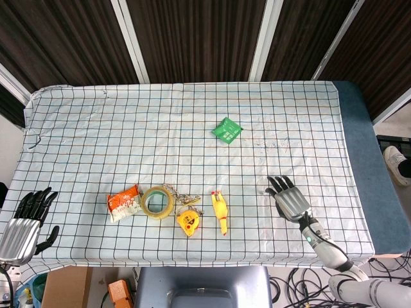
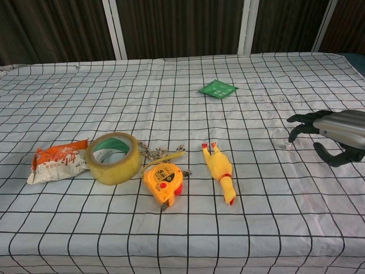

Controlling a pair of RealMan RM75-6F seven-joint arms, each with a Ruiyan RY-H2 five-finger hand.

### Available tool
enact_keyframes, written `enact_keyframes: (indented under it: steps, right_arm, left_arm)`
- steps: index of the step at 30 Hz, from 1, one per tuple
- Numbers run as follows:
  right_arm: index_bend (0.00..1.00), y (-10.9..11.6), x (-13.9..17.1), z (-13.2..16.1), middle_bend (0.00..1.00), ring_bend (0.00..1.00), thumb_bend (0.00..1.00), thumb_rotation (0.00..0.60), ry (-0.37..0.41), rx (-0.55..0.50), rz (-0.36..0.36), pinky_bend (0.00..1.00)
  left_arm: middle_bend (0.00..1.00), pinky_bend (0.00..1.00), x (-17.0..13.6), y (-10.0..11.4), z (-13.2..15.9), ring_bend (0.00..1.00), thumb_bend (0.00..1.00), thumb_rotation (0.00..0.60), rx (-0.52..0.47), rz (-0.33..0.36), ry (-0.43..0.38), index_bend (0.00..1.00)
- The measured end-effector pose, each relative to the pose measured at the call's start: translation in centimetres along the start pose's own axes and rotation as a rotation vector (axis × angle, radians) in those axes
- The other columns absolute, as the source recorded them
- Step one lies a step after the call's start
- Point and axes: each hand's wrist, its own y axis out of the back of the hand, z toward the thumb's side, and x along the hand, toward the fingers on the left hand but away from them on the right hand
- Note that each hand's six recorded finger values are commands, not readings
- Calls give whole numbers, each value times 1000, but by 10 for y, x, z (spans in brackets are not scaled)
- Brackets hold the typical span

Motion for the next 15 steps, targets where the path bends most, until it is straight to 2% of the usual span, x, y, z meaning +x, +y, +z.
enact_keyframes:
  steps: [15]
  right_arm:
    - [211, -3, -2, 4, 0, 0, 760, 600, 13, 12, -1, 0]
  left_arm:
    - [0, 42, -1, -1, -1, 20, 422, 600, 9, -6, 12, 0]
